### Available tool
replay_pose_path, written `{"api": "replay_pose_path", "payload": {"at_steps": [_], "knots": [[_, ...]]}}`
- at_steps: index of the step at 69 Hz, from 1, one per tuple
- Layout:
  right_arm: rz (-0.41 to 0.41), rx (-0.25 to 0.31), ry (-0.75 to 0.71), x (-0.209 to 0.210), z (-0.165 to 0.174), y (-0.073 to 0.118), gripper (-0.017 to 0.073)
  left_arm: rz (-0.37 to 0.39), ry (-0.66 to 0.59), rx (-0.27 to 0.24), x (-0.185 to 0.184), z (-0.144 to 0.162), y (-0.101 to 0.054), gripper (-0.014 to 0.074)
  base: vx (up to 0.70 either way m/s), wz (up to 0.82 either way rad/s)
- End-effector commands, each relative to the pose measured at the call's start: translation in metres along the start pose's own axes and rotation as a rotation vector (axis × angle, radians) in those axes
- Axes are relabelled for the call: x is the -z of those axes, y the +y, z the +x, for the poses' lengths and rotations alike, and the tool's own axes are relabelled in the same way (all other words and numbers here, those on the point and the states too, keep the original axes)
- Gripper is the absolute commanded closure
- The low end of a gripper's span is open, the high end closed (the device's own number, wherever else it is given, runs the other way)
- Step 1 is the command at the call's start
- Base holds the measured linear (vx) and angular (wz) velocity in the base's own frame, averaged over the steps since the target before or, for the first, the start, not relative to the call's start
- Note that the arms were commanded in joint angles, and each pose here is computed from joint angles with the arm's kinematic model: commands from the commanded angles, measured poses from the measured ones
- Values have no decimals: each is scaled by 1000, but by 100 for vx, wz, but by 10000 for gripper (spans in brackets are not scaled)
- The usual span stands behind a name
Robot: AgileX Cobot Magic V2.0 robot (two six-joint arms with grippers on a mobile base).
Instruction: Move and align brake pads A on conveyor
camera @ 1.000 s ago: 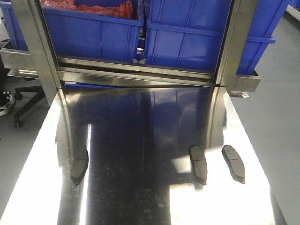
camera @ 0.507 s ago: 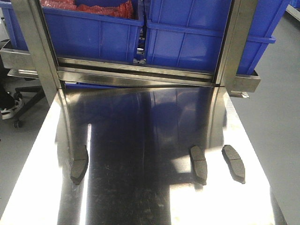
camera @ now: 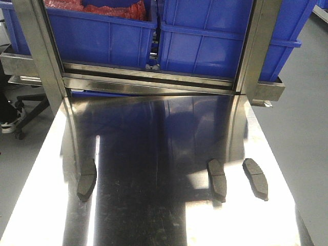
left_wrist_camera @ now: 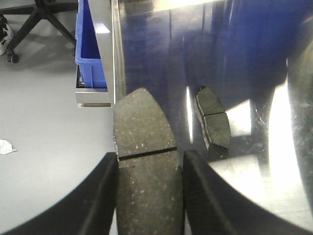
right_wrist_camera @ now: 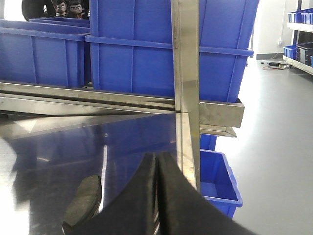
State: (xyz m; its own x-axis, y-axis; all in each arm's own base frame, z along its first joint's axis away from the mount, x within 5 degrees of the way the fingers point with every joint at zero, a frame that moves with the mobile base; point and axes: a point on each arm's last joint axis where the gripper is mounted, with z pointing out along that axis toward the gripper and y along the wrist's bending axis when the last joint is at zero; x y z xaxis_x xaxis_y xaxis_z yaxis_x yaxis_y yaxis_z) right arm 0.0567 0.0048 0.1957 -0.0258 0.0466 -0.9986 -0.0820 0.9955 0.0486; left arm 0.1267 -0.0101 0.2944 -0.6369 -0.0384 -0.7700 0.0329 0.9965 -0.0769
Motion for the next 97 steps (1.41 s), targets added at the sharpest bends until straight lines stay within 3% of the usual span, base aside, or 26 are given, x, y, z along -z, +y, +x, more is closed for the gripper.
{"api": "replay_pose_path", "payload": {"at_steps": [1,17,25,35,51,58,71,79,86,97], "knots": [[-1,6,-80,1,-2,0,569,10,-112,1,6,-15,-2,538,0,0],[1,5,-15,4,-23,1,565,10,-112,1,6,-15,-2,538,0,0],[10,-46,111,1,-55,3,564,10,-112,1,6,-15,-2,538,0,0],[36,24,296,-15,-92,2,564,10,-112,1,6,-15,-2,538,0,0],[43,32,448,-46,-93,2,542,10,-112,1,6,-15,-2,538,0,0],[42,32,459,-51,-92,2,454,10,-112,1,6,-15,-2,538,0,0],[40,35,431,-55,-94,2,102,10,-112,1,6,-15,-2,538,0,0],[37,33,399,-56,-96,2,-62,10,-112,1,6,-15,-2,538,0,0],[32,25,361,-61,-102,3,-116,10,-112,1,6,-15,-2,538,0,0],[43,28,530,-93,-110,3,-96,10,-112,1,6,-15,-2,538,0,0]]}}
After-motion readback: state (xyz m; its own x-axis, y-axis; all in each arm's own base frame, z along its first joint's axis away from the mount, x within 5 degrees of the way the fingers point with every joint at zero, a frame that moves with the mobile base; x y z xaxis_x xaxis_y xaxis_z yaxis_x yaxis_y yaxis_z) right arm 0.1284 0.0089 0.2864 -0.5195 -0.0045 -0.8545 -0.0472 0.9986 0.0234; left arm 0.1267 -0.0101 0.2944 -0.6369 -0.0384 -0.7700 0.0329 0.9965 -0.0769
